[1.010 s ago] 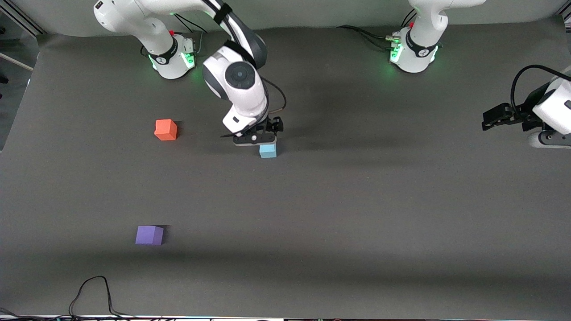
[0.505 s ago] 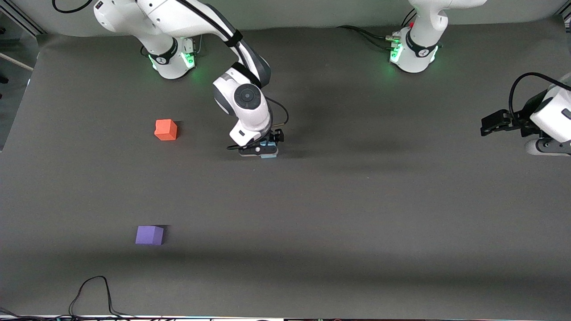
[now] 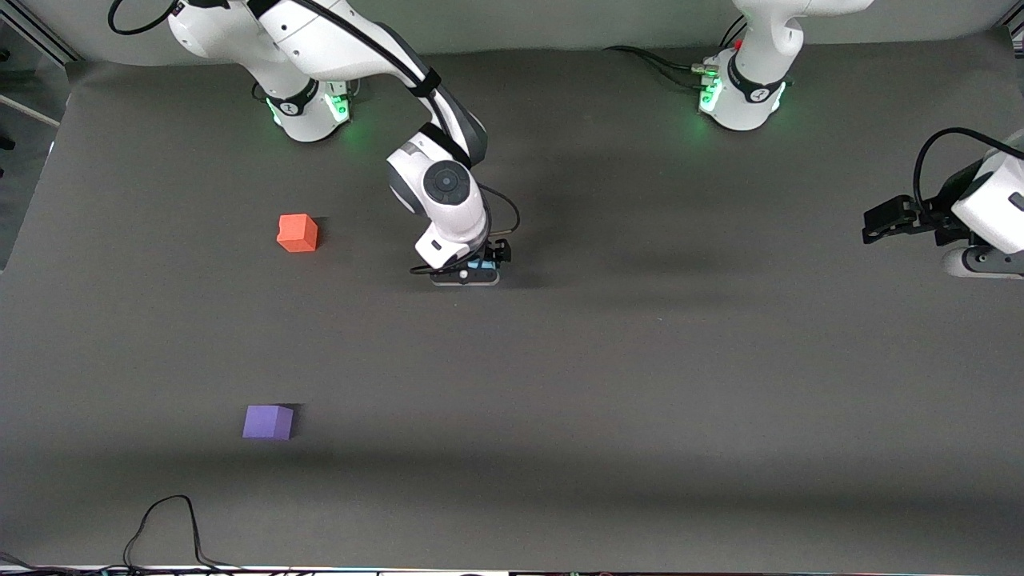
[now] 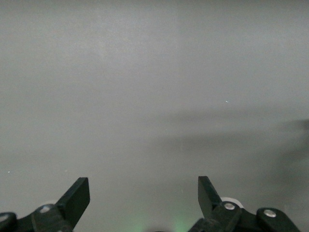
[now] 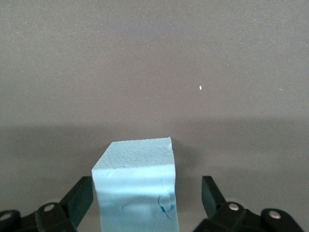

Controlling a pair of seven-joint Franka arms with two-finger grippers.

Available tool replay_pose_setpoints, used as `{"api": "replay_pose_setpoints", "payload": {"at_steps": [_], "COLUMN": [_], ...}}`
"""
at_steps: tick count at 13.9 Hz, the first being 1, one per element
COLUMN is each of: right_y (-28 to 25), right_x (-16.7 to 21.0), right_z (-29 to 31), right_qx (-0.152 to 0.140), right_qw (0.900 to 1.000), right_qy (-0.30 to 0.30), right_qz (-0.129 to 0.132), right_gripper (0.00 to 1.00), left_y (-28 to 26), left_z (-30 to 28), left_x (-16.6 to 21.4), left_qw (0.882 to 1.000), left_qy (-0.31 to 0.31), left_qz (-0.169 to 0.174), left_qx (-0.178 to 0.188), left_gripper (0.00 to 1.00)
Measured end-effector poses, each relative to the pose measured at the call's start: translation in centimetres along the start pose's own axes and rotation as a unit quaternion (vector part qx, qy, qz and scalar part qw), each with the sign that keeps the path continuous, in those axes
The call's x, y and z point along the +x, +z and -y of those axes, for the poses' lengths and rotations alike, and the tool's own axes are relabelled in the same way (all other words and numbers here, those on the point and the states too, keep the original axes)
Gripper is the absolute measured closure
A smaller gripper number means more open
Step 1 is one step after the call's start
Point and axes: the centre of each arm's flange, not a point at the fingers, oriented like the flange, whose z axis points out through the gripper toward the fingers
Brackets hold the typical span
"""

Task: Place blue block between orange and purple blocks
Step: 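Lower the right gripper onto the blue cube and close it, then lift and carry the blue cube toward the orange cube with the right gripper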

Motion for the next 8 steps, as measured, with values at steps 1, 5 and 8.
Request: {"api": "replay_pose_setpoints", "payload": {"at_steps": [1, 5, 8], "right_y": [0.18, 0.48, 0.38], "right_x": [-0.02, -0.30, -0.28], "right_z": [0.01, 0.41, 0.52], "right_qx": [0.000, 0.003, 0.004], "right_qw": [1.000, 1.000, 1.000], "right_qy": [0.002, 0.012, 0.019], "right_qz": [0.000, -0.003, -0.004], "right_gripper": [0.00, 0.29, 0.43], "left_y": [0.00, 0.00, 0.01], "left_z": [-0.02, -0.14, -0.46], "left_x": [0.00, 0.00, 0.00], "left_qw": [1.000, 1.000, 1.000], "left_qy": [0.000, 0.001, 0.004], "left_qz": [0.000, 0.000, 0.000], "left_qx": [0.000, 0.000, 0.000], "left_gripper": [0.00, 0.00, 0.00]}}
